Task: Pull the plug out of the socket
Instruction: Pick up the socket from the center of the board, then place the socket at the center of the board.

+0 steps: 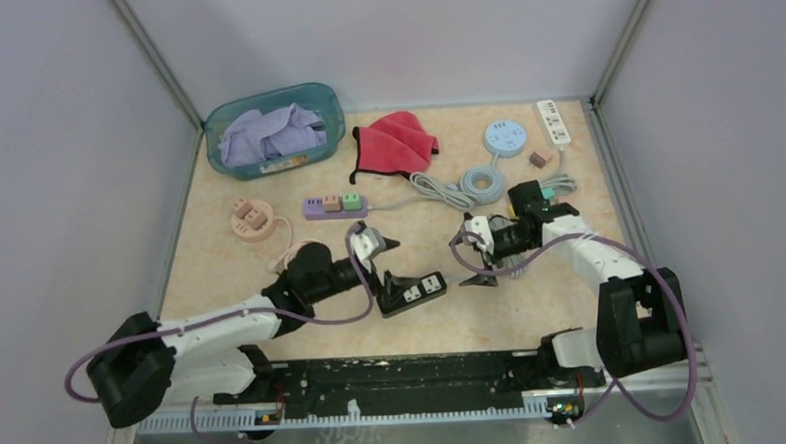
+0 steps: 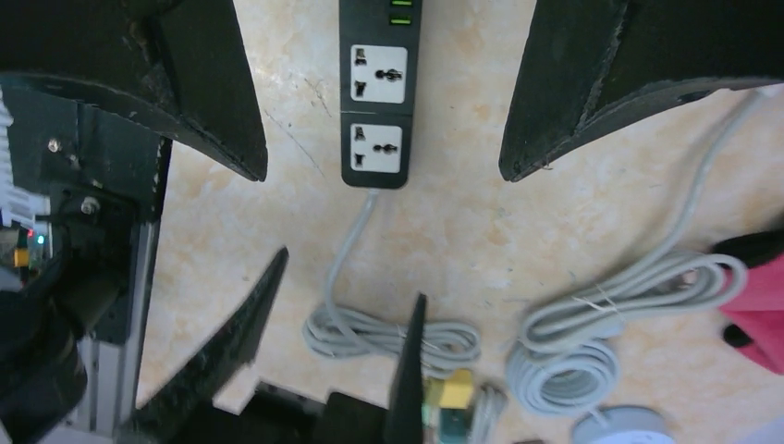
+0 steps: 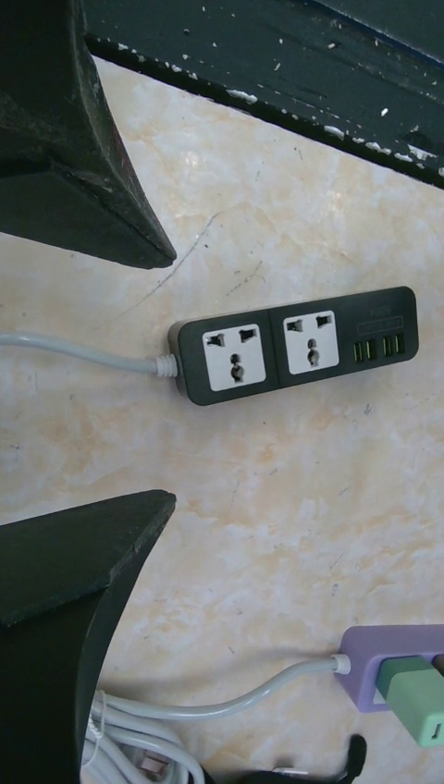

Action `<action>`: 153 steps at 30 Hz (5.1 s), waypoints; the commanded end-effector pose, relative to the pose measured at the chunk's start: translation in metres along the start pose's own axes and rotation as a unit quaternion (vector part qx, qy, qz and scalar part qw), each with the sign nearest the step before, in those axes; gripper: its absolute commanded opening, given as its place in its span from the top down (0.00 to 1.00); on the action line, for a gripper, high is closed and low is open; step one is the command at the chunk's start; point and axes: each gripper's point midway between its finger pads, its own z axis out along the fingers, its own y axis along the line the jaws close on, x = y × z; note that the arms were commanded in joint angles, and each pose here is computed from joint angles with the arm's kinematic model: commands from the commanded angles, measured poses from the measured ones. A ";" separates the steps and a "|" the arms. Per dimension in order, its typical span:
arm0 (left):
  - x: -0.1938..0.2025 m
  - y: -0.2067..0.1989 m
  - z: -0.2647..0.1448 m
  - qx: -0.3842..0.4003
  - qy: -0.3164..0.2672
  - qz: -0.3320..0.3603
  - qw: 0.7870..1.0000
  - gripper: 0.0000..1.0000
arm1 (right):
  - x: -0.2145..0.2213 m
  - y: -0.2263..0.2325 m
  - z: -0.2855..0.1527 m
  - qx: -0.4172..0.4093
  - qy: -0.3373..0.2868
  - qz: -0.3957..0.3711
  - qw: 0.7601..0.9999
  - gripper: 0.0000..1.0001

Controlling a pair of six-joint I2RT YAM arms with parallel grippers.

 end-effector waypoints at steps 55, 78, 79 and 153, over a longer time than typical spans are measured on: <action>-0.010 0.164 -0.109 -0.245 0.170 -0.099 0.949 0.00 | 0.029 -0.005 0.105 -0.038 0.232 -0.043 0.971 0.47; -0.009 0.164 -0.109 -0.244 0.173 -0.097 0.949 0.00 | -0.059 -0.126 -0.016 0.229 0.049 0.113 0.966 0.99; -0.008 0.164 -0.109 -0.244 0.174 -0.098 0.949 0.00 | -0.063 -0.135 -0.029 0.251 0.039 0.124 0.959 0.99; -0.019 0.153 -0.106 -0.225 0.158 -0.090 0.957 0.00 | 0.029 -0.276 -0.111 0.462 0.059 0.339 0.817 0.33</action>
